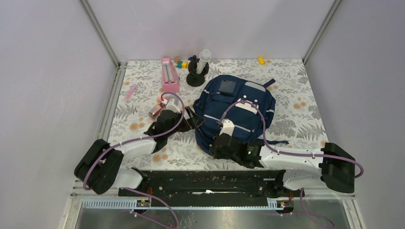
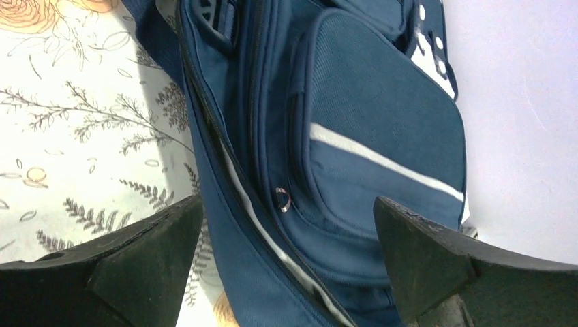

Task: Pack the student bag
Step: Zip the student bag at the center of the board.

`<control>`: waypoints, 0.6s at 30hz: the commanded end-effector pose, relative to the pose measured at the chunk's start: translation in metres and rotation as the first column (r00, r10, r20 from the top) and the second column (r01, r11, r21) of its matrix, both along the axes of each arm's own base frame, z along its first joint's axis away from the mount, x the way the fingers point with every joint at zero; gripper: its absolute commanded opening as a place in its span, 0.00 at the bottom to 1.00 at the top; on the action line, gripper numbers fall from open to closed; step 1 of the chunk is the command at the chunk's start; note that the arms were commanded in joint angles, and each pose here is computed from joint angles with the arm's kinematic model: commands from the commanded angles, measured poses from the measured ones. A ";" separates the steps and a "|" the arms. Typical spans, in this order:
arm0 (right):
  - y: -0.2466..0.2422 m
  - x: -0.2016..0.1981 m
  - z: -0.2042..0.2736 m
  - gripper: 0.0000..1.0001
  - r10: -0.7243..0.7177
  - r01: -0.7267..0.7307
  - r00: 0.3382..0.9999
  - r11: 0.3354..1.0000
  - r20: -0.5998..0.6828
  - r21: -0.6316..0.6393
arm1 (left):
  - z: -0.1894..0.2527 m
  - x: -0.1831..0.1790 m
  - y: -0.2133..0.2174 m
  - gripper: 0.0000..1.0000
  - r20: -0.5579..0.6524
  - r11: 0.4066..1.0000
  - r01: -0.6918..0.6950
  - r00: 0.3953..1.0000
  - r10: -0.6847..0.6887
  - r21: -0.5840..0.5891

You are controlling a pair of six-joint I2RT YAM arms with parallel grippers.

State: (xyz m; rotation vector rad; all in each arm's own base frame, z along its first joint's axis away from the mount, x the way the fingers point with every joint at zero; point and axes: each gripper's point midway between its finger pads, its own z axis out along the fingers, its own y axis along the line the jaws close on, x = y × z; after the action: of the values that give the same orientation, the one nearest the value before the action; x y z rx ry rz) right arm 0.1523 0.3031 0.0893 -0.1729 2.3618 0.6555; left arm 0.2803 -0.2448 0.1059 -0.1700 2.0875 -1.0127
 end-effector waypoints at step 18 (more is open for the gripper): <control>-0.004 0.006 0.019 0.00 -0.046 0.042 0.997 0.997 0.056 0.066 | -0.028 0.035 -0.017 0.20 -0.086 1.000 0.001 0.996 0.000 0.017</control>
State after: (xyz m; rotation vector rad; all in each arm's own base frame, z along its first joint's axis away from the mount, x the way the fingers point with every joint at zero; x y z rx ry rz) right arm 0.1521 0.2993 0.0934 -0.1594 2.3425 0.6726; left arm 0.3013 -0.2624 0.0713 -0.2098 2.2172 -1.0202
